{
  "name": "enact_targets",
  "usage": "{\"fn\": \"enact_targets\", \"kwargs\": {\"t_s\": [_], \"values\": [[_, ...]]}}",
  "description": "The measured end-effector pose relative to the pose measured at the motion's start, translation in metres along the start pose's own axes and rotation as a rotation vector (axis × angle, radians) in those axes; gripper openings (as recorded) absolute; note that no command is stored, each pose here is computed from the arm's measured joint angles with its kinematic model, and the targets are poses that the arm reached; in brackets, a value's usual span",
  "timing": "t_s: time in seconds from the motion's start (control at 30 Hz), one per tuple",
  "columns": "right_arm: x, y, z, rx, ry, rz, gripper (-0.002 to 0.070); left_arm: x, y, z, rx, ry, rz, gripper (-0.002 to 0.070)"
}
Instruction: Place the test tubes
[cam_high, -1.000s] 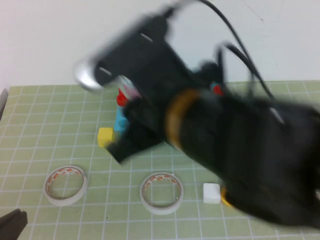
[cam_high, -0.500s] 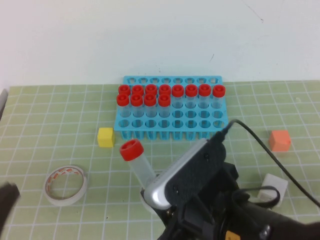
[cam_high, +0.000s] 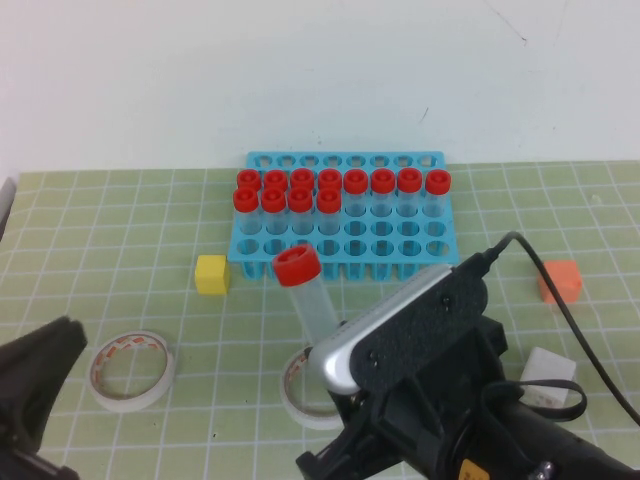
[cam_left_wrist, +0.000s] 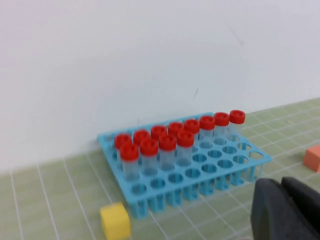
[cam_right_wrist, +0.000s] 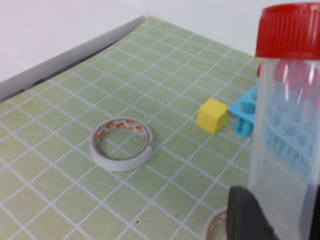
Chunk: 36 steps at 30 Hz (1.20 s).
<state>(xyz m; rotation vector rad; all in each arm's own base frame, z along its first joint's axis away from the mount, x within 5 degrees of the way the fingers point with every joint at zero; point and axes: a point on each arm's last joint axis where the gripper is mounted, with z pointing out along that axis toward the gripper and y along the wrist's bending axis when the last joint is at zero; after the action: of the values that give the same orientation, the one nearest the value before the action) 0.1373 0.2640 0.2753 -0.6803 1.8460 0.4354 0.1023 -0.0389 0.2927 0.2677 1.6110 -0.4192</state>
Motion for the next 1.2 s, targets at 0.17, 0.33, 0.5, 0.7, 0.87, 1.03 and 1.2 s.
{"fn": "enact_targets", "kwargs": {"t_s": [0.17, 0.33, 0.5, 0.7, 0.87, 1.03, 1.2], "values": [[0.000, -0.001, 0.000, 0.014, -0.005, 0.000, 0.0231, -0.001, -0.007, 0.005, 0.103, -0.022, 0.224, -0.0001], [-0.001, -0.002, 0.000, 0.020, -0.007, 0.000, 0.0231, 0.000, -0.018, 0.005, 0.232, -0.034, 0.269, 0.0016], [0.000, -0.001, 0.000, 0.014, -0.005, 0.001, 0.0231, 0.000, -0.020, 0.005, 0.253, -0.032, 0.240, 0.0153], [0.001, 0.004, 0.000, -0.039, 0.013, 0.002, 0.0230, 0.000, -0.020, 0.005, 0.248, -0.008, 0.055, 0.0341], [0.003, 0.009, 0.000, -0.095, 0.032, 0.002, 0.0230, 0.000, -0.020, 0.005, 0.248, 0.017, -0.142, 0.0379], [-0.006, 0.017, -0.002, -0.177, 0.025, -0.035, 0.0230, 0.001, -0.021, 0.005, 0.268, 0.048, -0.345, 0.0384], [-0.025, 0.029, -0.005, -0.277, -0.023, -0.113, 0.0230, 0.003, -0.023, 0.009, 0.304, 0.102, -0.490, 0.0391]]}}
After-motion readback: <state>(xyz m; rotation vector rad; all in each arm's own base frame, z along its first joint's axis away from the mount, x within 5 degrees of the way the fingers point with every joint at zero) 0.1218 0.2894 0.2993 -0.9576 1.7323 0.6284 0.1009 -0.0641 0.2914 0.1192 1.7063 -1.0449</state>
